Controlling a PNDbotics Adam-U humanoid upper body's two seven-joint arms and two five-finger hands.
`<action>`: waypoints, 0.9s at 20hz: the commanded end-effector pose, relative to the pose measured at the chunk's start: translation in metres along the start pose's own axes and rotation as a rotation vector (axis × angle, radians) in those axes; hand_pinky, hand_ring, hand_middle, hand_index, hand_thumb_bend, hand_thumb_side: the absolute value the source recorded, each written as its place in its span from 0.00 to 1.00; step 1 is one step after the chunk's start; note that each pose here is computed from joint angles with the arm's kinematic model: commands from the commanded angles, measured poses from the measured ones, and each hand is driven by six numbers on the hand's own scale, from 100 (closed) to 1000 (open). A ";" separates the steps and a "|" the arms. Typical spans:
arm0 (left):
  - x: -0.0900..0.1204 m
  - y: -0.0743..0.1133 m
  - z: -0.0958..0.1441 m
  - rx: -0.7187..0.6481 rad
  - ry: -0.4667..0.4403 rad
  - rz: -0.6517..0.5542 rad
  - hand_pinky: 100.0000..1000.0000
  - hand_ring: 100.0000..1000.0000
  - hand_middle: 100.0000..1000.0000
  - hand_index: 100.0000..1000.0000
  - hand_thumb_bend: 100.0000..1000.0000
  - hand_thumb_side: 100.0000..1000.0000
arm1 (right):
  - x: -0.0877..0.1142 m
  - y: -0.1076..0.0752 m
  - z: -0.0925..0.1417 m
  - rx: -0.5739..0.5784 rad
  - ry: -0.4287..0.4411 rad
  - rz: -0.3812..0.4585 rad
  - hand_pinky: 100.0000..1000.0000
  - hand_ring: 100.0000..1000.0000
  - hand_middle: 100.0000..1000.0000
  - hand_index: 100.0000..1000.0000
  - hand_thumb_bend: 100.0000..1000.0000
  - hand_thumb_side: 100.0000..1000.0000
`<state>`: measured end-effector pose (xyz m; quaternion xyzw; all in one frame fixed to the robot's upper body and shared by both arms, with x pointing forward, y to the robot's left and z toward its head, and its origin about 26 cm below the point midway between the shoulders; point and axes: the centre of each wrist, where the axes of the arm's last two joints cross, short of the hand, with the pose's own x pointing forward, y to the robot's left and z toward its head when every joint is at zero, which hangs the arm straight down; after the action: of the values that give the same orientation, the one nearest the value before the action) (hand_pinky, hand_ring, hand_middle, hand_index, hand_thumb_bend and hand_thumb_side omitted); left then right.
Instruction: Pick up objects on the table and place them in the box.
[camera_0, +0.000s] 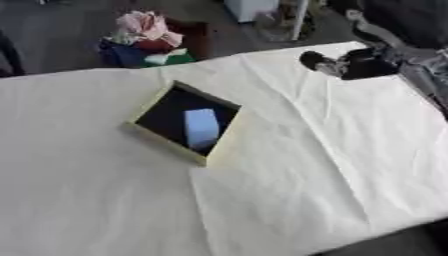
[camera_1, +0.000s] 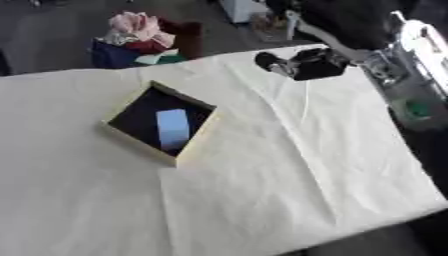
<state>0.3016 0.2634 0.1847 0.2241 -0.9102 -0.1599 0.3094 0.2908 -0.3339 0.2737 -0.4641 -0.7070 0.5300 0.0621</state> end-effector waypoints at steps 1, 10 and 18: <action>0.000 0.001 0.000 0.007 -0.002 -0.011 0.62 0.36 0.41 0.59 0.26 0.58 | 0.002 0.001 0.009 -0.072 0.045 0.007 1.00 1.00 1.00 1.00 0.26 0.00; -0.004 -0.009 0.008 -0.020 0.029 -0.003 0.62 0.39 0.46 0.58 0.26 0.56 | 0.028 0.043 0.035 -0.142 0.213 -0.150 0.93 1.00 1.00 1.00 0.00 0.00; -0.012 -0.028 0.025 -0.089 0.089 0.040 0.62 0.39 0.46 0.58 0.24 0.54 | 0.055 0.071 0.047 -0.122 0.289 -0.309 0.87 1.00 1.00 1.00 0.00 0.00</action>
<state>0.3036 0.2511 0.1462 0.2027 -0.8906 -0.1789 0.3657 0.2762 -0.3279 0.1711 -0.4281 -0.7793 0.4031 0.2167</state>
